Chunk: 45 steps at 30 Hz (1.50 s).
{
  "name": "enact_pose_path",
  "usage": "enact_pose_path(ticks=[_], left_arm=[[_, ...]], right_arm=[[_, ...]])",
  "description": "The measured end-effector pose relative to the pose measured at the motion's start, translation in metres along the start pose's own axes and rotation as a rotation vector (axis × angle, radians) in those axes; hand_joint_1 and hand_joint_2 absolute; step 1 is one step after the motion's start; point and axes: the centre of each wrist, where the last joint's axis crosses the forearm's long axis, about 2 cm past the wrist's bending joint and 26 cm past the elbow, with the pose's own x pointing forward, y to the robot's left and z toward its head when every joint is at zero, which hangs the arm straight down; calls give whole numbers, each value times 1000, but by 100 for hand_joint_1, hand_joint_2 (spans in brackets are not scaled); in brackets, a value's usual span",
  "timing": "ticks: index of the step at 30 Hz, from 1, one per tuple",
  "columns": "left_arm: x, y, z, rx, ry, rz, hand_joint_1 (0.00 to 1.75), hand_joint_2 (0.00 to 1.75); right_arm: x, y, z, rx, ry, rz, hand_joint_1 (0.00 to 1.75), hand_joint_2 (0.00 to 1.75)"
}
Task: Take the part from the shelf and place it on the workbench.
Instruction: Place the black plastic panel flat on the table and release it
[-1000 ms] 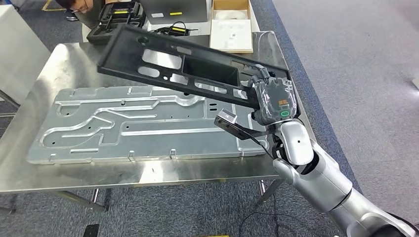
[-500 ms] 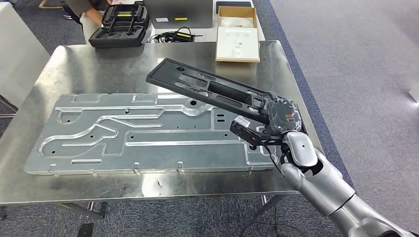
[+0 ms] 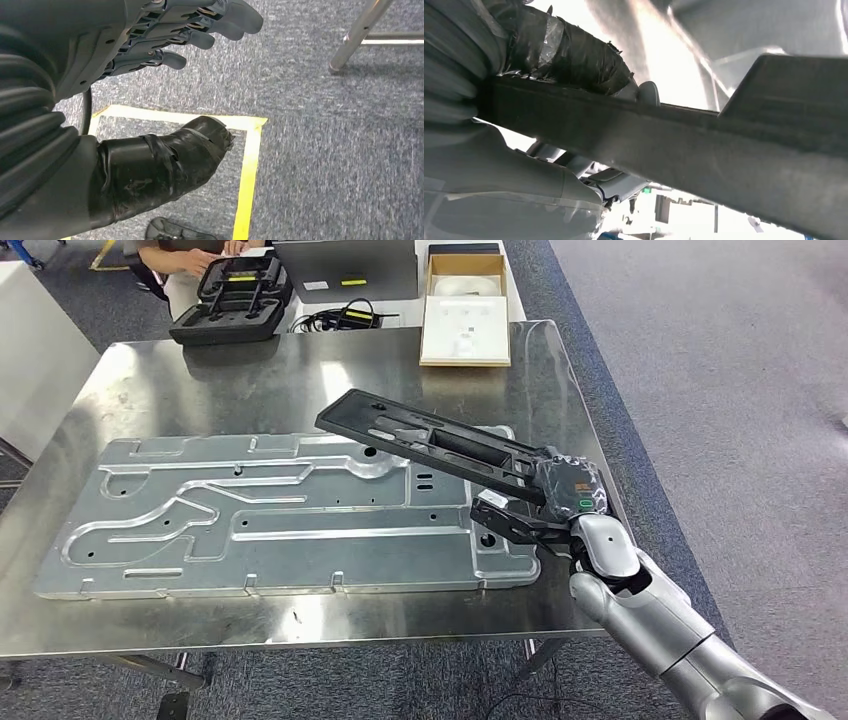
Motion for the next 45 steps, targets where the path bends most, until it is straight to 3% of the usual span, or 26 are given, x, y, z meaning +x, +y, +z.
enact_pose_path(ticks=[1,5,9,17,24,45], left_arm=[[0,0,0,-13,-5,4,0,175],[0,0,0,-59,-35,15,0,175],[1,0,-1,-63,-33,14,0,0],[1,0,0,17,32,1,0,0],[1,-2,1,96,80,-25,0,0],[2,-7,3,145,121,-37,0,0]], right_arm=[[0,2,0,10,1,-1,175,175],[-1,4,0,23,4,-1,0,0],[1,3,0,12,-5,-7,0,0],[17,-11,0,-61,-64,-98,0,0],[48,-39,1,-167,-160,-171,0,0],[95,-80,13,-293,-317,-246,0,0]])
